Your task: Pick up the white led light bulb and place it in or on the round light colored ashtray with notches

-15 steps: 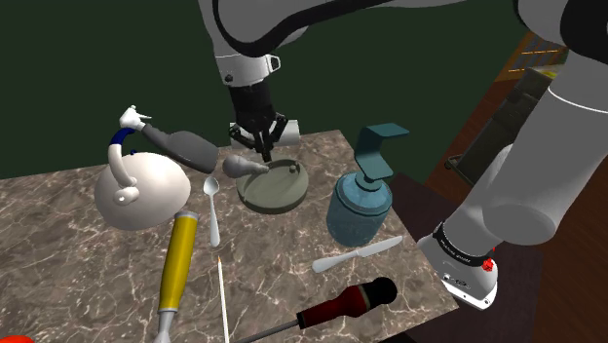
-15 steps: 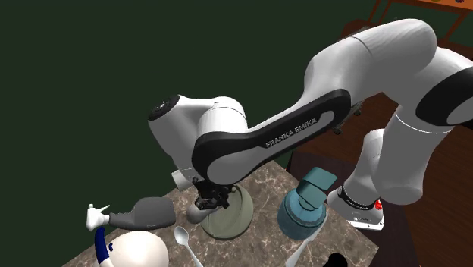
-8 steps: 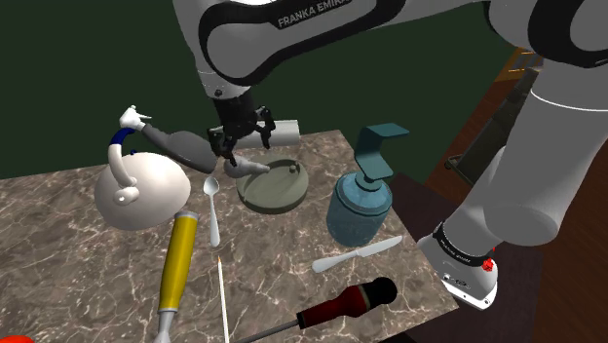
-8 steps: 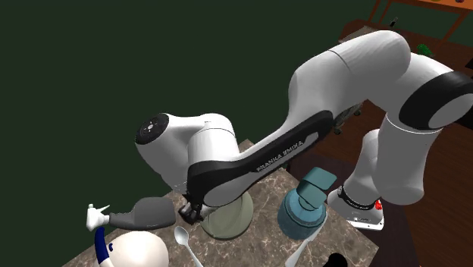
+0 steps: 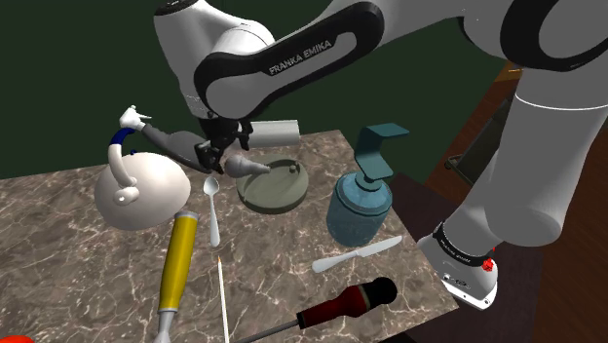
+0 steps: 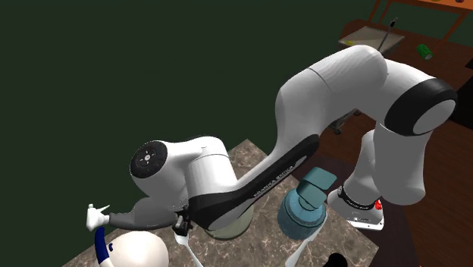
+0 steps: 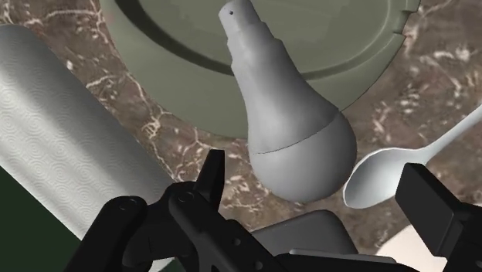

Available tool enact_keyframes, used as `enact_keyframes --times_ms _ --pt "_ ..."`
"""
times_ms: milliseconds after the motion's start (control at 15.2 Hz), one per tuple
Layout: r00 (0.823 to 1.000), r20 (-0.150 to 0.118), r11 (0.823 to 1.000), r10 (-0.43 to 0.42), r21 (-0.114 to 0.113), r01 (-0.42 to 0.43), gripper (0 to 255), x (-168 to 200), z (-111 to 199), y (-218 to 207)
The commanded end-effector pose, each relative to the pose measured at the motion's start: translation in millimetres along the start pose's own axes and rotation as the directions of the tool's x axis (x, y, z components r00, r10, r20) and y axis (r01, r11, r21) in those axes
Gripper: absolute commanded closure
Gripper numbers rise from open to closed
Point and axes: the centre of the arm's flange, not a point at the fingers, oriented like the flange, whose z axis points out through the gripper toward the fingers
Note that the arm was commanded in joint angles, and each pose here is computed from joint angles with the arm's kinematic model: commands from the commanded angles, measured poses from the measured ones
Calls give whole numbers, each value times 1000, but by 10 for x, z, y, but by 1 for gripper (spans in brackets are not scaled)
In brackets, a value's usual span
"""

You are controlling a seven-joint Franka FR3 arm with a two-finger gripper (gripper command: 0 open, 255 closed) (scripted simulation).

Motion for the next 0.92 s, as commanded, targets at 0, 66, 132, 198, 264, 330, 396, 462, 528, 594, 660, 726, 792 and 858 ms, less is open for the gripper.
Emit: enact_keyframes --times_ms 0,66,132,198,264,330,396,462,528,594,660,726,792,858 --pt "1000 -2 1000 -4 0 4 0 8 103 6" --pt "1000 -2 1000 -4 0 4 0 8 156 6" --pt "1000 -2 1000 -4 0 4 0 8 239 6" --pt "1000 -2 1000 -4 0 4 0 8 239 6" --pt "1000 -2 1000 -4 0 4 0 8 239 6" --pt "1000 -2 1000 -4 0 4 0 8 239 6" --pt "1000 -2 1000 -4 0 4 0 8 239 6" --pt "1000 -2 1000 -4 0 4 0 8 239 6" --pt "1000 -2 1000 -4 0 4 0 8 239 6" --pt "1000 -2 1000 -4 0 4 0 8 239 6" --pt "1000 -2 1000 -4 0 4 0 8 239 6" --pt "1000 -2 1000 -4 0 4 255 8 239 6" --pt "1000 -2 1000 -4 0 4 255 8 239 6" --pt "1000 -2 1000 -4 0 4 255 8 238 6"
